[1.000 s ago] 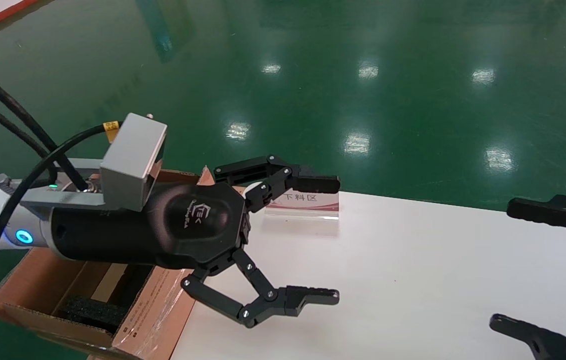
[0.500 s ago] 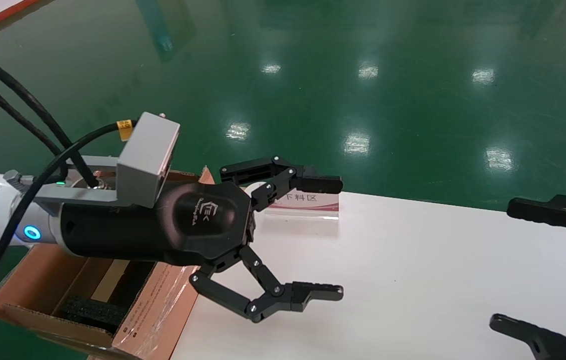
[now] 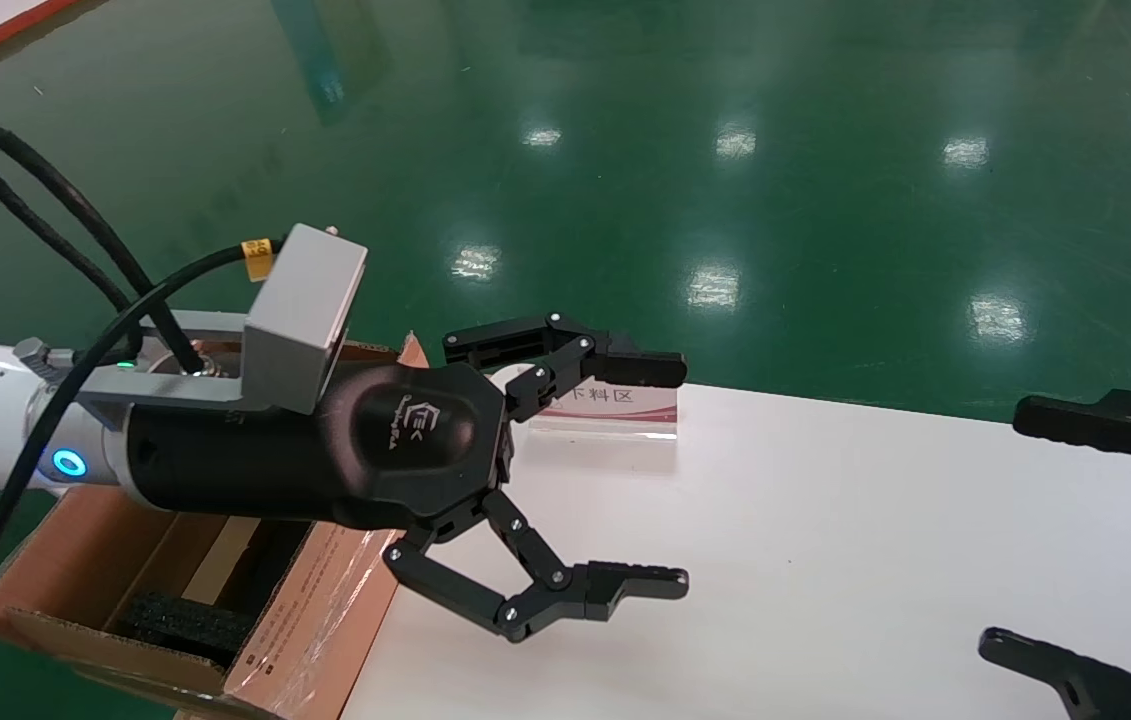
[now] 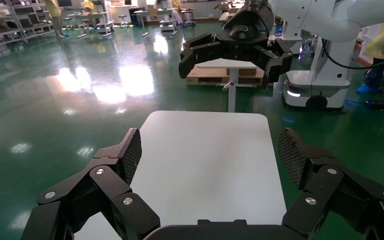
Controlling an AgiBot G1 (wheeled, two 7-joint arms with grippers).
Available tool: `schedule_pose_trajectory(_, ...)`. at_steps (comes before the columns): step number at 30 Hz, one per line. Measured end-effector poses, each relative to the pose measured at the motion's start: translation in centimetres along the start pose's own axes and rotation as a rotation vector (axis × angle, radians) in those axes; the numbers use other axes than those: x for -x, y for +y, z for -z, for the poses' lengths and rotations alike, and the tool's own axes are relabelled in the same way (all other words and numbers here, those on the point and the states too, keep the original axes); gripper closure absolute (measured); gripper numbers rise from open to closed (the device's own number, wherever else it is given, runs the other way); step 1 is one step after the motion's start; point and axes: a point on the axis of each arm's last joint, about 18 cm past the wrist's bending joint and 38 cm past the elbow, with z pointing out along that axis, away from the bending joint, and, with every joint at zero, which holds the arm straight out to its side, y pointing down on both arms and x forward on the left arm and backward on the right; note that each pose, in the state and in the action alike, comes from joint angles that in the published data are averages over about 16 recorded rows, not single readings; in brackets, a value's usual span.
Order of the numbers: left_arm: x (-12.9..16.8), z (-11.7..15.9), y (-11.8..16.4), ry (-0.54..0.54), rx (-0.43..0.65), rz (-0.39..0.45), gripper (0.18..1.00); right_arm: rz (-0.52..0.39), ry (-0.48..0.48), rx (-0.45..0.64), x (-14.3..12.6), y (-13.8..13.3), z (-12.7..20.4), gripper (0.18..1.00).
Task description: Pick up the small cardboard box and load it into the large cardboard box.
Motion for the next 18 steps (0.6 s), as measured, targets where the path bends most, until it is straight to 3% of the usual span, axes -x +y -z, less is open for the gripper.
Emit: schedule_pose_trajectory(18, 0.05, -0.03, 0.03, -0.001, 0.003, 0.002, 0.184, 0.0, 0.0, 0.0, 0.0, 0.0, 0.0, 0.178)
